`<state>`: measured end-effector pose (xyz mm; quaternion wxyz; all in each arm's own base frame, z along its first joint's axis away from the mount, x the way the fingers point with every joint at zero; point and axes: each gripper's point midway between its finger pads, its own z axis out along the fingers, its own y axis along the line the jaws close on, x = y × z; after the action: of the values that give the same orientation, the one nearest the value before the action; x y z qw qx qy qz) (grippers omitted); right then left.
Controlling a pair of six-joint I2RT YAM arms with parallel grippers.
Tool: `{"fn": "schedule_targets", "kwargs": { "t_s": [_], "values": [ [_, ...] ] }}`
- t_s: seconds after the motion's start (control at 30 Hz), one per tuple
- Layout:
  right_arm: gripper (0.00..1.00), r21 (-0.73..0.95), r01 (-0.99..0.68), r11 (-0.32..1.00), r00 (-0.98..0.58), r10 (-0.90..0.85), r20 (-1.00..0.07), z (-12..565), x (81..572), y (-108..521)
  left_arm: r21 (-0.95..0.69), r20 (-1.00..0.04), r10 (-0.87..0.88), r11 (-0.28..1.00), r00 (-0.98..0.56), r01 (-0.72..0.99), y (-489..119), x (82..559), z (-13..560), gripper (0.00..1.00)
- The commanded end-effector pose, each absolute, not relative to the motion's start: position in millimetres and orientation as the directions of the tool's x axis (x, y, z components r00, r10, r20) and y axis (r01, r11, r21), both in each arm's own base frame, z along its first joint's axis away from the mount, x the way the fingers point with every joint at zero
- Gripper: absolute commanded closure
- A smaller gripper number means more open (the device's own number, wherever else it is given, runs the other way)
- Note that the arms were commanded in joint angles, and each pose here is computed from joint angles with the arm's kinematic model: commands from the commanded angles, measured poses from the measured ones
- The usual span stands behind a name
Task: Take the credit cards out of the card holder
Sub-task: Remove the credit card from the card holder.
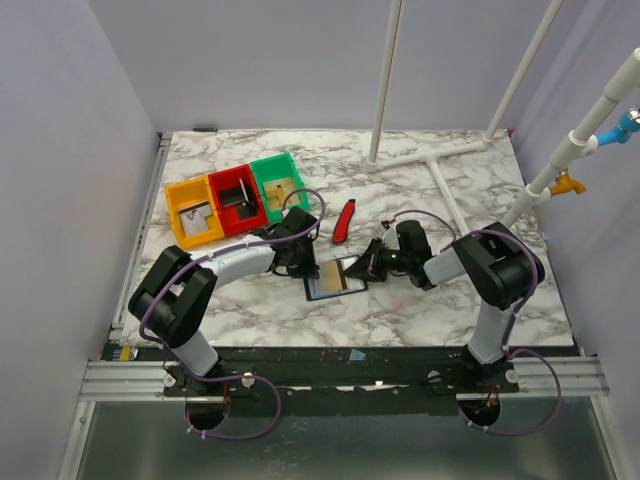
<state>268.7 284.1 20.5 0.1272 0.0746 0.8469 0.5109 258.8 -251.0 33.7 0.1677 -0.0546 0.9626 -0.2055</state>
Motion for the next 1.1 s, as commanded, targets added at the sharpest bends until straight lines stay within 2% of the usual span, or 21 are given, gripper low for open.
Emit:
{"fn": "schedule_targets", "kwargs": {
  "t_s": [0.0,1.07],
  "values": [
    [0.99,0.87,-0.005,0.493,-0.954,0.259,-0.153,17,267,273,-0.291,-0.244,-0.153,0.954,-0.958,-0.078,-221,238,3,0.92],
    [0.99,0.848,-0.054,0.527,-0.938,0.264,-0.224,42,274,261,-0.339,-0.309,-0.138,0.941,-0.941,-0.027,-237,260,42,0.92]
  ]
}}
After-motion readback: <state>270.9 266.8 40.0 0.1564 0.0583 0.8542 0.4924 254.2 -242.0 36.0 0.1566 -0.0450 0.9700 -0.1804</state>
